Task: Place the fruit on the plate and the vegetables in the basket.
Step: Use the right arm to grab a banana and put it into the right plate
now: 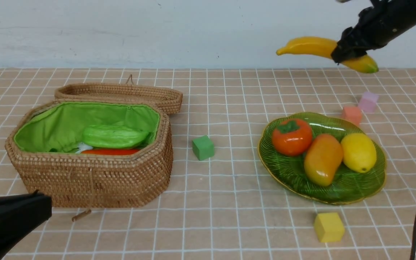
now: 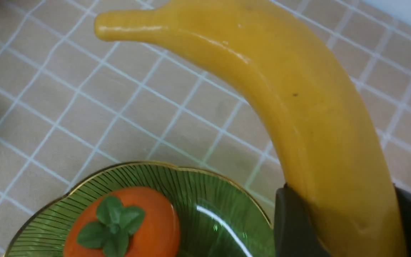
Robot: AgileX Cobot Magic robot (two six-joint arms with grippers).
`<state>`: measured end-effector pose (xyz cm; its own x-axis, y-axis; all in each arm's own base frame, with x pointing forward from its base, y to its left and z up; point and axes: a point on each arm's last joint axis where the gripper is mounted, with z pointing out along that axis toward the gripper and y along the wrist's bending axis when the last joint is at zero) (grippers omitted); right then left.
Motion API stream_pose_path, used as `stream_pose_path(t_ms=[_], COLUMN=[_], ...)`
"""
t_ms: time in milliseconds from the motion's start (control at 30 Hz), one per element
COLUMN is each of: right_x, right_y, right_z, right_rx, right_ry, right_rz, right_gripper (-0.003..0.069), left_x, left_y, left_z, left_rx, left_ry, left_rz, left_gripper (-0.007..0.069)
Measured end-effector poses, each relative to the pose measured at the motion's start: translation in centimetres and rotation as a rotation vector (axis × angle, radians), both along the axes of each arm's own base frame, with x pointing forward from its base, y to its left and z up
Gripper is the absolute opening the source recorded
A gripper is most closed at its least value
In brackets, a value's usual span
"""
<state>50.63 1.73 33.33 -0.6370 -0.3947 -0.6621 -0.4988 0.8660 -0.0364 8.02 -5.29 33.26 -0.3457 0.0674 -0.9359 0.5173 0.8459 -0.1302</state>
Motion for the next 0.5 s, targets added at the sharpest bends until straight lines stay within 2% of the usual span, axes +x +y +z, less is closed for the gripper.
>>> stream_pose_path(t_ms=[167, 300, 500], right_x=[-1.0, -1.9, -2.4], right_y=[-0.4, -0.1, -0.1], right_z=[-2.3, -7.2, -10.3], right_rx=[-0.02, -0.03, -0.03], right_ry=[0.141, 0.324, 0.396], right_rz=[-0.06, -0.048, -0.057], right_gripper=[0.0321, 0.0321, 0.0321], left_x=[0.0, 0.0, 0.0], left_y=[0.0, 0.0, 0.0], left_z=[0.0, 0.0, 0.0], left_rx=[0.007, 0.015, 0.045], left_ry=[-0.005, -0.01, -0.032], left_rz=[-0.003, -0.006, -0.019], left_gripper=[0.0008, 0.0008, 0.0008])
